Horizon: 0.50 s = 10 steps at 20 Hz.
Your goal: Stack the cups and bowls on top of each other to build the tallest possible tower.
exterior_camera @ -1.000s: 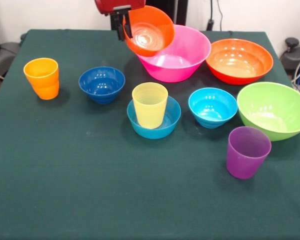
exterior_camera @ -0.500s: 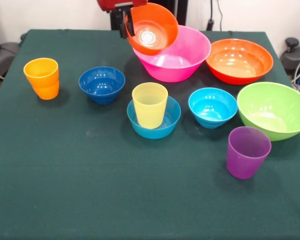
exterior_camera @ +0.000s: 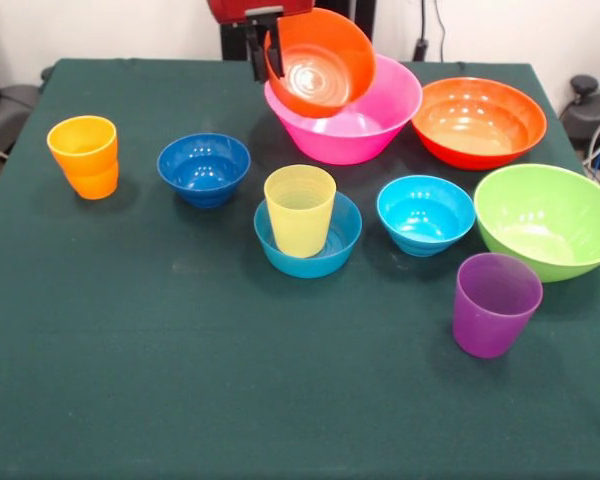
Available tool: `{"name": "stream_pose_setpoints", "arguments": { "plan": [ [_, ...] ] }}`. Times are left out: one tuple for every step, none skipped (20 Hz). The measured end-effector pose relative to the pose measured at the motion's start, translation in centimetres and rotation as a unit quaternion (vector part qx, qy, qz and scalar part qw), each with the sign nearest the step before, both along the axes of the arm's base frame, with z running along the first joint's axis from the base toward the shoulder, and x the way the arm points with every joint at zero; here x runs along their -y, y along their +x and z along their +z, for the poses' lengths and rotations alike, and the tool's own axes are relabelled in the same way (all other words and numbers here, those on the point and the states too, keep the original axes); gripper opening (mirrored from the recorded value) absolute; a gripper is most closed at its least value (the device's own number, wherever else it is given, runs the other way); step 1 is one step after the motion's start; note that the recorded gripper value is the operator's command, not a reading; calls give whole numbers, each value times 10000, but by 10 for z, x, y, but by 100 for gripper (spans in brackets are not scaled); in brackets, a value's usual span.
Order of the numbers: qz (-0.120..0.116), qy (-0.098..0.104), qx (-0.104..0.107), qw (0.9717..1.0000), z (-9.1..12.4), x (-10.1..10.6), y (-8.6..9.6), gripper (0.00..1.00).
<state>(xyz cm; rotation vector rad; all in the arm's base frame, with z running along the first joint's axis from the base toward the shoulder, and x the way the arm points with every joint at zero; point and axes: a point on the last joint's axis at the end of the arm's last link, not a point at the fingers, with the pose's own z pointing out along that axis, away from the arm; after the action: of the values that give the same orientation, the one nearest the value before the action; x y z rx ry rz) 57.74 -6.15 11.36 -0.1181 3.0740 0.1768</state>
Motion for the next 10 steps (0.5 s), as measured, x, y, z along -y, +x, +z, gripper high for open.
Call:
{"name": "stream_pose_setpoints", "arguments": {
  "plan": [
    [27,-31,-5,10000,2,-3,5,0],
    [32,-42,-5,10000,2,-3,7,0],
    [40,-61,1,10000,3,-4,11,0],
    [41,-74,12,10000,4,-5,16,0],
    [38,-78,20,10000,4,-5,18,0],
    [31,-83,40,10000,4,-5,21,0],
    [20,-86,58,9999,3,-5,24,0],
    [-3,-88,72,9999,2,-4,28,0],
    [-19,-88,77,9999,1,-3,30,0],
    [-34,-89,81,9999,-1,-2,31,0]
  ]
}}
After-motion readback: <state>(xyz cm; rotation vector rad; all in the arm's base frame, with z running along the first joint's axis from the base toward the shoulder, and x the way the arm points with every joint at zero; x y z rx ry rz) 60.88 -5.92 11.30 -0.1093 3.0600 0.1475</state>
